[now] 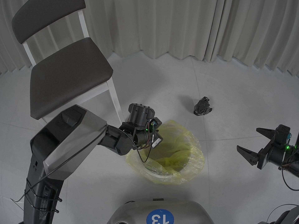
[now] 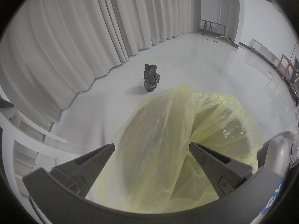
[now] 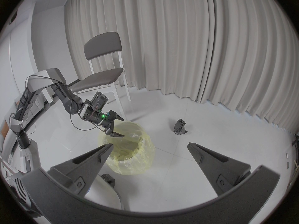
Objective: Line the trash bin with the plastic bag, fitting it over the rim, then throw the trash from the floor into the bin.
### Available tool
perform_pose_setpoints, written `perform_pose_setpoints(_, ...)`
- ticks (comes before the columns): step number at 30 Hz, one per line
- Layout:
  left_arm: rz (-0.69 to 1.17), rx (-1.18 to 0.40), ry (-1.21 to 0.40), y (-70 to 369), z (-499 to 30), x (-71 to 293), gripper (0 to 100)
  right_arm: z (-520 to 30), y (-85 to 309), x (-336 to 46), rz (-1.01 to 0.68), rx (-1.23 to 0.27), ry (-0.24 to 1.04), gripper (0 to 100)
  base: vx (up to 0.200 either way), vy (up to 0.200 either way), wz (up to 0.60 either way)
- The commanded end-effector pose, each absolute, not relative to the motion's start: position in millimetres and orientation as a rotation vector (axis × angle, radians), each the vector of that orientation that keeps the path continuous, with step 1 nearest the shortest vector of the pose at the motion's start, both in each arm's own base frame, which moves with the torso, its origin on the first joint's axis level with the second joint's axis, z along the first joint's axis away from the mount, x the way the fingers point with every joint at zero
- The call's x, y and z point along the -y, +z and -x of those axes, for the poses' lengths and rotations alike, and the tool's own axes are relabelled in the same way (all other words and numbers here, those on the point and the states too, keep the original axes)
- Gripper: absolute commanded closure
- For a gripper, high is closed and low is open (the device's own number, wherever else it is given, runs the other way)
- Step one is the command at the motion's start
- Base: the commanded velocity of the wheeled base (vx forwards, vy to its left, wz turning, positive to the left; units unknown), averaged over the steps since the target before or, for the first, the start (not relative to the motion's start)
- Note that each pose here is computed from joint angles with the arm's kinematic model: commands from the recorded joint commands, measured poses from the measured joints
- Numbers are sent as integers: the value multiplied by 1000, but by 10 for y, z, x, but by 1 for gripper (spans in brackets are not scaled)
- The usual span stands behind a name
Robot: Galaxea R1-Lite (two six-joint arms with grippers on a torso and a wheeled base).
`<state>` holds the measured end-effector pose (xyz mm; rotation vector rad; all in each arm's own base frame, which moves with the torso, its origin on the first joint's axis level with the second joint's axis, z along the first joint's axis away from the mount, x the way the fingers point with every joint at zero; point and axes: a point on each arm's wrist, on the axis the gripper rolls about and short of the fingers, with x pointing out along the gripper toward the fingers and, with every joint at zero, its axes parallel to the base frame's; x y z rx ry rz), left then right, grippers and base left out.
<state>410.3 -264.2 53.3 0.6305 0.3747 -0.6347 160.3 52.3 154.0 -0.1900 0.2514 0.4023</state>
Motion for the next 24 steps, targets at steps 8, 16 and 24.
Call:
perform_pose_setpoints(8, -498, -336, -607, 827, -4400, 2575, 100, -1612, 1516, -527, 191, -265, 405, 0, 0, 0, 0)
perform_pose_setpoints(16, -392, -372, -593, 811, -4631, 2522, 100, -1606, 1501, -528, 188, -270, 430, 0, 0, 0, 0)
perform_pose_setpoints(24, -305, -396, -585, 692, -4751, 2473, 100, -1613, 1486, -531, 188, -279, 432, 0, 0, 0, 0)
